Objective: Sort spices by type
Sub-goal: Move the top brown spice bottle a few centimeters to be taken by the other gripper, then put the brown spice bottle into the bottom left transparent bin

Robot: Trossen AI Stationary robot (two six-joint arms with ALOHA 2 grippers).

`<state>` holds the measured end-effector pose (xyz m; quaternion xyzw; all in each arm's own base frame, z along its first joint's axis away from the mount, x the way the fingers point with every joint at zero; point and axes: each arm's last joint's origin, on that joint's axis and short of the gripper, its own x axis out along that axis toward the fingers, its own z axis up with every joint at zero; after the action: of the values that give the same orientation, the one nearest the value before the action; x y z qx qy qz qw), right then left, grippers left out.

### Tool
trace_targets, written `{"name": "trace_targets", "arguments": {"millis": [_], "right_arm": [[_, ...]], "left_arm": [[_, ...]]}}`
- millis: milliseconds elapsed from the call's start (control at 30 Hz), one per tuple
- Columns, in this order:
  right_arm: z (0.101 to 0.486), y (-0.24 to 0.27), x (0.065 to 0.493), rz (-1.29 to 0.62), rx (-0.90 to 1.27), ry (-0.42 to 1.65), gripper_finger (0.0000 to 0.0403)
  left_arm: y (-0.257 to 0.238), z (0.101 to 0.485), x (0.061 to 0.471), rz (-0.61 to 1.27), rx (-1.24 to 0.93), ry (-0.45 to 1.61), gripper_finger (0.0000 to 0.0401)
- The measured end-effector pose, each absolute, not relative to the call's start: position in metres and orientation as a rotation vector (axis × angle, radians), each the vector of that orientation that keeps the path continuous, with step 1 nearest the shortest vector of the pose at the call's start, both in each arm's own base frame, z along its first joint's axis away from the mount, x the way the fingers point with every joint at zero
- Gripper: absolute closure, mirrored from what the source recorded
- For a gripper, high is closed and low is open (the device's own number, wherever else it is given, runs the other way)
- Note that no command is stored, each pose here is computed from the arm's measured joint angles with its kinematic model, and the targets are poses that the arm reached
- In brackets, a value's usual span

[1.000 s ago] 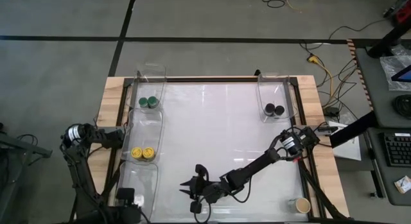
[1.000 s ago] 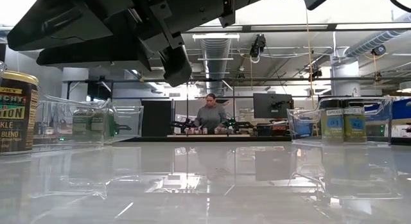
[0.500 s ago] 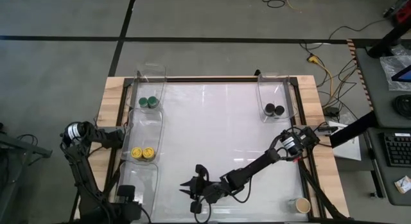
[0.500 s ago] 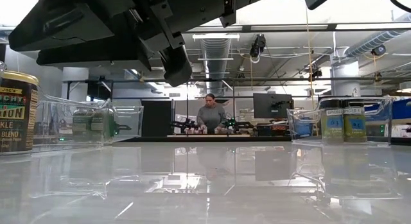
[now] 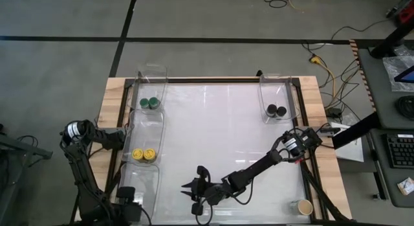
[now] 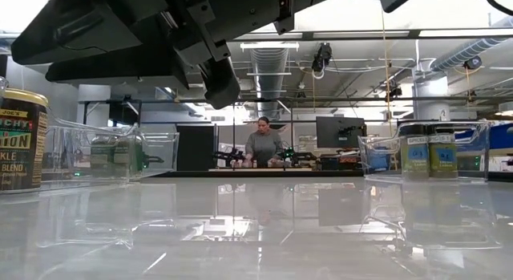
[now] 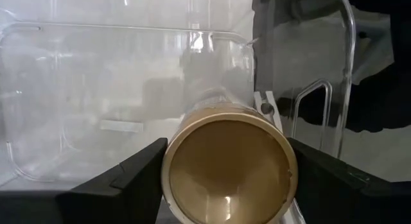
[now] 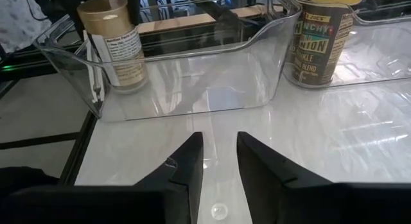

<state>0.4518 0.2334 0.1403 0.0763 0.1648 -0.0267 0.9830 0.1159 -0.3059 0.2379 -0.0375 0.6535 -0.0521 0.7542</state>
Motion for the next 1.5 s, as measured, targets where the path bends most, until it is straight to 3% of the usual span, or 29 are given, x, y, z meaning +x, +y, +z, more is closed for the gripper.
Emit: {"name": "trace_targets", "arguments": {"millis": [567, 933, 1500], "right_arm": [[0.140, 0.233, 0.452, -0.053, 0.149, 0.332, 0.0298], [0.140, 0.233, 0.452, -0.052, 0.140, 0.332, 0.0288], [0.140, 0.233, 0.452, -0.052, 0.143, 0.332, 0.0289]], "left_arm": [[-0.308, 0.242, 0.116, -0.111, -0.088, 1.431, 0.0137], [-0.311, 0.244, 0.116, -0.133, -0.112, 1.435, 0.0090], [-0.309, 0.259, 0.117, -0.093, -0.101, 1.425, 0.0086]]}}
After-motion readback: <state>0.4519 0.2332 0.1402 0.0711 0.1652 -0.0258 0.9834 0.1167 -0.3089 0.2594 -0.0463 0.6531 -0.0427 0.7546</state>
